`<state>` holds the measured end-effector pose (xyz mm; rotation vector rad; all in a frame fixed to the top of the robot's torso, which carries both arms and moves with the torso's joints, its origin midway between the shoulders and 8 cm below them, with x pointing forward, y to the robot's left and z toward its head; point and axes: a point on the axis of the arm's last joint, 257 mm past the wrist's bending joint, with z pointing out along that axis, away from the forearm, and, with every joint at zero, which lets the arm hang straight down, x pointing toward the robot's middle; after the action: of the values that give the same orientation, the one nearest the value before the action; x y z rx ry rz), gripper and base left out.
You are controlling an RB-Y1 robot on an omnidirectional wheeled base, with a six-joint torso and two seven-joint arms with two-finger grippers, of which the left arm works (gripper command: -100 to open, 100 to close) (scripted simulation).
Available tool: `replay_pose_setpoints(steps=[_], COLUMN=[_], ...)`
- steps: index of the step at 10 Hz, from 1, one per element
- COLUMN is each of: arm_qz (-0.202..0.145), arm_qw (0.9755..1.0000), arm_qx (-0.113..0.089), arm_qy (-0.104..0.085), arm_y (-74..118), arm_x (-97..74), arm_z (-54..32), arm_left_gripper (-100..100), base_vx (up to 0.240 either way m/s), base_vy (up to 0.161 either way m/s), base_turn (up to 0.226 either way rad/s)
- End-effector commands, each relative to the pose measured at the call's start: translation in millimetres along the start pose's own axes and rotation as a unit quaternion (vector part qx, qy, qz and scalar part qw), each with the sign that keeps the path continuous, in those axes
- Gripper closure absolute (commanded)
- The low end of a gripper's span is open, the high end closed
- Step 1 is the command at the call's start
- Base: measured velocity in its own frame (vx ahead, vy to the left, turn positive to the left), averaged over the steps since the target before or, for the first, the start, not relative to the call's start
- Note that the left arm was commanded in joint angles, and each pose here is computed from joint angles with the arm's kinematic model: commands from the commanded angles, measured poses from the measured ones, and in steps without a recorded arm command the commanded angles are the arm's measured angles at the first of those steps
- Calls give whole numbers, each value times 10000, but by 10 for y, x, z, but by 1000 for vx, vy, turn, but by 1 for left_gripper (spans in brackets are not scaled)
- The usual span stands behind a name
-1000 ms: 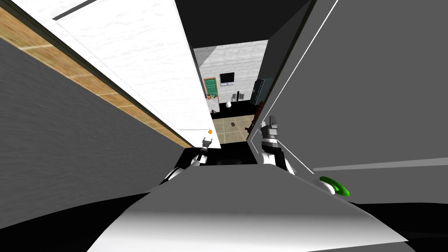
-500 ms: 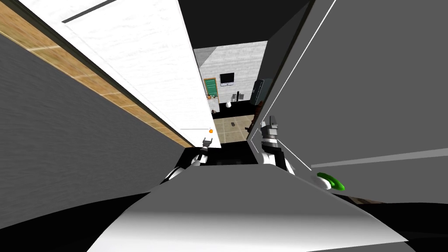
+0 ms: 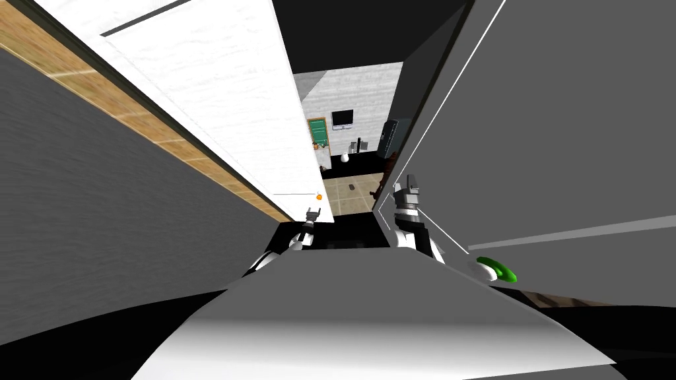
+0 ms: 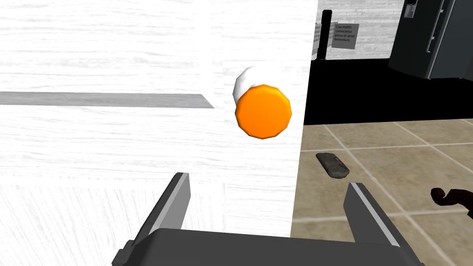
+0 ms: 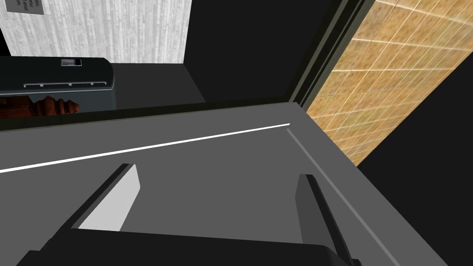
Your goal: Pull the door open
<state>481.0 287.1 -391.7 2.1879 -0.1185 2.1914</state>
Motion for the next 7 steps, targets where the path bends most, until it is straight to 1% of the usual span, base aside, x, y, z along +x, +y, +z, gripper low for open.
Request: replay_pose_setpoints(steps=[1,2,3,4,5,6,7], arm_qz=[-8,-25,-8,-13,-49,-44,-13], arm_qw=[9999,9999,9999,9995,9995,9995,9995], arm_qx=[155,131,155,324,269,275,324], arm_qy=[-12,60,-12,-19,135,117,-19], arm_y=[-237,-211,-237,-495,-439,-446,-495], arm_x=[-22,33,-22,-36,80,66,-36], arm_z=[-102,-68,-102,-221,-147,-155,-221], arm_left_gripper=[-100,-100,-100,-100,-100,-100,-100], base_vx=[126,159,87,171,170,73,14], base_vy=[-69,-72,-46,-87,-52,-13,1], base_turn=[-190,-124,-10,-225,-121,10,16])
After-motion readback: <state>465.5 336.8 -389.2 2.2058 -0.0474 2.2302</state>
